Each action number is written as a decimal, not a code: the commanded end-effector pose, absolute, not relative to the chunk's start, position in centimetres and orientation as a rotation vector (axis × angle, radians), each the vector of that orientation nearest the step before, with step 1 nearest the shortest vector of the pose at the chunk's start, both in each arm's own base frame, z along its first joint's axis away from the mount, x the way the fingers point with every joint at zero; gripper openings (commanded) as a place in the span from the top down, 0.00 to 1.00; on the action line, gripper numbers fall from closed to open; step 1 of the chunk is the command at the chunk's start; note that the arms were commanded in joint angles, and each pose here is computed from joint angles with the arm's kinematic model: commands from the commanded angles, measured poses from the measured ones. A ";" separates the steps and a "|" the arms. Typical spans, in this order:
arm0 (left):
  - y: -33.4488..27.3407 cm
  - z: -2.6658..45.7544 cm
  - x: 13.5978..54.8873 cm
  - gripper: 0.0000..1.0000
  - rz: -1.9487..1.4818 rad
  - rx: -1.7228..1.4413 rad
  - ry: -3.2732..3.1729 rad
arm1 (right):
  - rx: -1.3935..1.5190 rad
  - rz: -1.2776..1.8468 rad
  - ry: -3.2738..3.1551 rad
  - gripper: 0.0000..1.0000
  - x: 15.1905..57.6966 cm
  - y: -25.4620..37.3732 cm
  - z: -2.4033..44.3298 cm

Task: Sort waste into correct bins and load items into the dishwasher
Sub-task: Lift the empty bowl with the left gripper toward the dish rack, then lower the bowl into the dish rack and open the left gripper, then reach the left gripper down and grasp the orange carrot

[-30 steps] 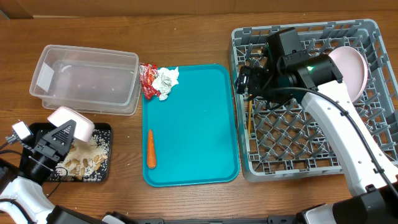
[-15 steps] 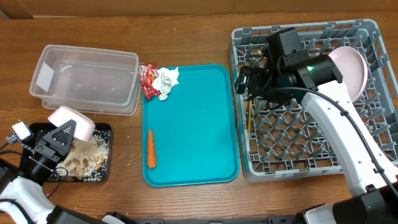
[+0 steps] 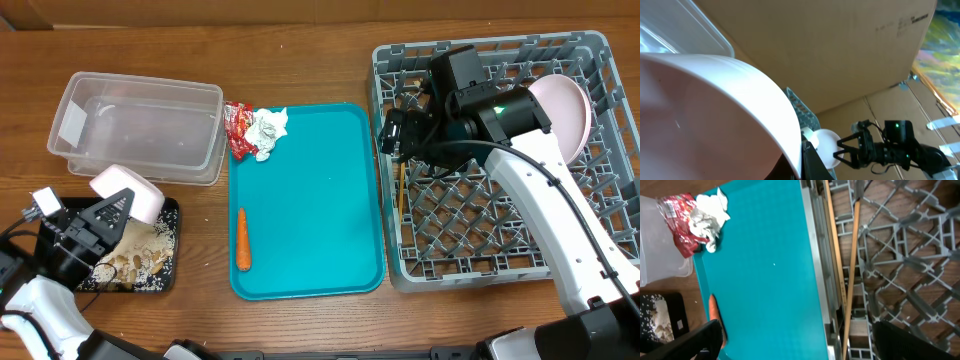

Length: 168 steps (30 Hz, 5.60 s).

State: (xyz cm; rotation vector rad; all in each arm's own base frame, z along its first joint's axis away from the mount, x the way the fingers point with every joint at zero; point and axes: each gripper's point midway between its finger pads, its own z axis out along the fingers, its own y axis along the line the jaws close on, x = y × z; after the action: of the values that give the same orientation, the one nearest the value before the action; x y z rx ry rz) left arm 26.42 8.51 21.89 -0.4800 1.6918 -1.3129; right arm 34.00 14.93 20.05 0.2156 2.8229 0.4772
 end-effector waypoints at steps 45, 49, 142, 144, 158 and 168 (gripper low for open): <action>-43.5 18.9 46.1 0.96 -2.012 0.225 1.987 | 0.769 0.471 2.386 0.00 31.2 0.2 32.9; -43.3 16.9 47.1 0.96 -2.091 0.105 1.970 | 0.736 0.460 2.394 0.00 31.2 0.2 32.9; -6.7 0.6 24.1 0.35 -0.022 -0.541 3.314 | 0.175 0.589 2.659 0.00 32.7 9.5 28.6; -6.6 -0.5 23.6 0.34 -0.028 -0.542 3.309 | 0.174 0.590 2.655 0.00 32.7 9.5 28.6; -6.9 0.1 23.8 0.70 -0.055 -0.530 3.317 | 0.175 0.589 2.661 0.00 32.6 9.5 28.6; -7.1 6.2 27.6 0.81 -0.036 -0.392 3.280 | 0.176 0.589 2.661 0.00 32.6 9.5 28.6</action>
State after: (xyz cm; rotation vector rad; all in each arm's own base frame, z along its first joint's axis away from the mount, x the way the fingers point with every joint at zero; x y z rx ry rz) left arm 25.89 -7.34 4.66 -0.4554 3.3211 -0.0475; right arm 32.66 9.35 27.98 0.1965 2.6796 0.5891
